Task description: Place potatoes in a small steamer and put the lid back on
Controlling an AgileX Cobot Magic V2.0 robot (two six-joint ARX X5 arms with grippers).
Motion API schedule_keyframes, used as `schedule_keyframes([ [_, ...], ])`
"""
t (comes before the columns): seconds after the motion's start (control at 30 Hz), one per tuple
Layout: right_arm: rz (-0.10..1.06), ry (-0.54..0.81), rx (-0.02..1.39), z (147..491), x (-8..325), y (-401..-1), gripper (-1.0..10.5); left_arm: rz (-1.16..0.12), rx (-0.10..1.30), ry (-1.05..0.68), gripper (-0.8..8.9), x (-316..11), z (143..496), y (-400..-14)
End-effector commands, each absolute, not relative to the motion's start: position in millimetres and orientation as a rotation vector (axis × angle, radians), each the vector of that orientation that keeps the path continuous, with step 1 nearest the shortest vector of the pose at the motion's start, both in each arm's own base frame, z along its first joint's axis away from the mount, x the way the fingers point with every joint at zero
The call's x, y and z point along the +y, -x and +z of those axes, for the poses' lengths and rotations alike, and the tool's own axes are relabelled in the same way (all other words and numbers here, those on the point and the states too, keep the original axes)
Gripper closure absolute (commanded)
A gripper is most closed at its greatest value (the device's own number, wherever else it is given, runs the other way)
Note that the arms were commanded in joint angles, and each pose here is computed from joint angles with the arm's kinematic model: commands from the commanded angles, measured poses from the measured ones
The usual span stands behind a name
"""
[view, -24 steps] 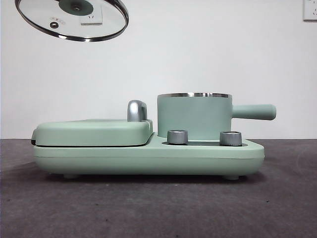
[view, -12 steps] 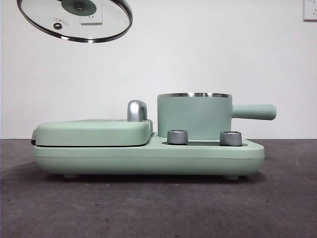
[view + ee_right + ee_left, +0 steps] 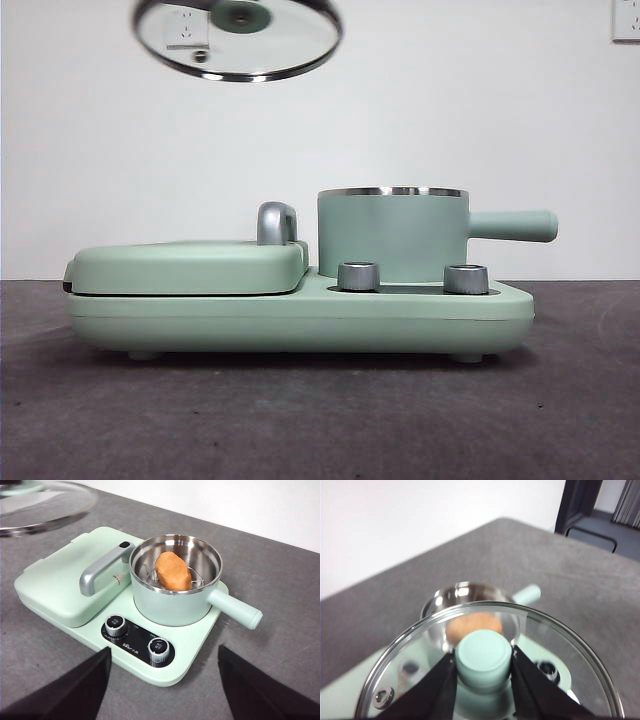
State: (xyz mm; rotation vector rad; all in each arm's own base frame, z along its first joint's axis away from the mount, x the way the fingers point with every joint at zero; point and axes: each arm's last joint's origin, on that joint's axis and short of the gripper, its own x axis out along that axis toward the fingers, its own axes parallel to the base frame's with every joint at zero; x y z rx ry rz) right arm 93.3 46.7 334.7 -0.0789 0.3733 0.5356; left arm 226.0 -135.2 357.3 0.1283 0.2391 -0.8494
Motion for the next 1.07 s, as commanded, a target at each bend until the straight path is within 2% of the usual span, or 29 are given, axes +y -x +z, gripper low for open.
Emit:
schedule_keyframes([
  [0.03,0.536,0.062,0.370,336.5,47.6,-94.4,6.2,-0.857,0.174,-0.128,8.04,-146.7,358.6,-238.6],
  [0.47,0.535,0.061,0.368,336.6,47.6,-94.4,6.2,-0.878,0.168,-0.166,8.04,-202.1,334.8,-304.7],
  [0.63,0.535,0.062,0.370,336.5,47.6,-94.4,6.2,-0.893,0.120,-0.164,8.04,-223.5,325.2,-325.6],
  [1.07,0.534,0.063,0.380,335.6,47.5,-94.2,6.2,-0.876,0.095,-0.172,8.04,-252.6,301.3,-366.3],
])
